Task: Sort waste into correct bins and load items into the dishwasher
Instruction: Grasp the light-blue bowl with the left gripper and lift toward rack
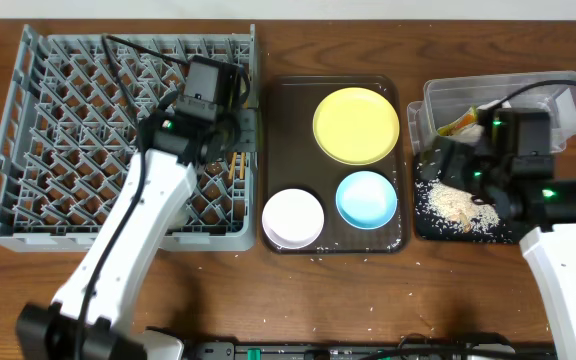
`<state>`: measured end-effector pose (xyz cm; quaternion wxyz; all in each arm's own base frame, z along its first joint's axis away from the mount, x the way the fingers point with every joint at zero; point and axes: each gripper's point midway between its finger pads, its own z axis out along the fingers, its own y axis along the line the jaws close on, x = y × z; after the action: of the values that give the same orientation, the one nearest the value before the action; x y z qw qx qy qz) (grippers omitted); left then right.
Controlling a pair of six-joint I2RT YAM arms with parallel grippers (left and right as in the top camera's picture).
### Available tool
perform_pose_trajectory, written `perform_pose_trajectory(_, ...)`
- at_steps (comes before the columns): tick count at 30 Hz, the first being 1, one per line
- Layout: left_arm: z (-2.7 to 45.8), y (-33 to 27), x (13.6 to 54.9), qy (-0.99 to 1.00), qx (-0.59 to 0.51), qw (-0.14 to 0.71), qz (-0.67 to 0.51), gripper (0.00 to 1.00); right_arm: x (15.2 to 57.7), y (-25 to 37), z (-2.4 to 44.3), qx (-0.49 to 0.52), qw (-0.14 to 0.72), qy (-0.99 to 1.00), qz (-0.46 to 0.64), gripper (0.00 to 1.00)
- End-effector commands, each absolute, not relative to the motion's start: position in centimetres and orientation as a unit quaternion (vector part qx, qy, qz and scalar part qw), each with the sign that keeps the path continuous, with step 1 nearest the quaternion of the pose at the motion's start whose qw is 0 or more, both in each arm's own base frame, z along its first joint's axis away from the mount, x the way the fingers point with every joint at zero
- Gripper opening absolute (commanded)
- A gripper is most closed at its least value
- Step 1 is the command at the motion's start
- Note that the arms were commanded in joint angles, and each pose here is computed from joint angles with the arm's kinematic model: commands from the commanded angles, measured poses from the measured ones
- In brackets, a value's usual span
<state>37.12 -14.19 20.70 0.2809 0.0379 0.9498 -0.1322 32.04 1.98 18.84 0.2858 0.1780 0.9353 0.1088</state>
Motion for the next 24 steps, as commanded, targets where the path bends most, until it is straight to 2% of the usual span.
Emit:
perform_pose_trajectory(1, 21.2, -19.1, 35.0, 0.940, 0.094, 0.248, -0.214, 0.61, 32.0, -2.5, 19.8, 0.273, 0.306, 0.907, 0.091, 0.99)
perform_pose_trajectory(6, 18.4, -24.6, 33.6, 0.933, 0.174, 0.227, -0.220, 0.62, 31.6, -4.1, 19.5, 0.299, 0.300, 0.902, 0.088, 0.99)
perform_pose_trajectory(13, 10.8, -29.4, 32.9, 0.938, 0.227, 0.164, -0.204, 0.61, 31.6, -4.1, 19.5, 0.299, 0.300, 0.902, 0.088, 0.99)
perform_pose_trajectory(20, 3.2, -31.0, 31.7, 0.947, 0.248, 0.097, -0.179, 0.48, 31.6, -4.1, 19.5, 0.299, 0.300, 0.902, 0.088, 0.99)
perform_pose_trajectory(24, 1.0, -31.0, 31.6, 0.950, 0.247, 0.079, -0.171, 0.31, 31.6, -4.1, 19.5, 0.299, 0.300, 0.902, 0.088, 0.99)
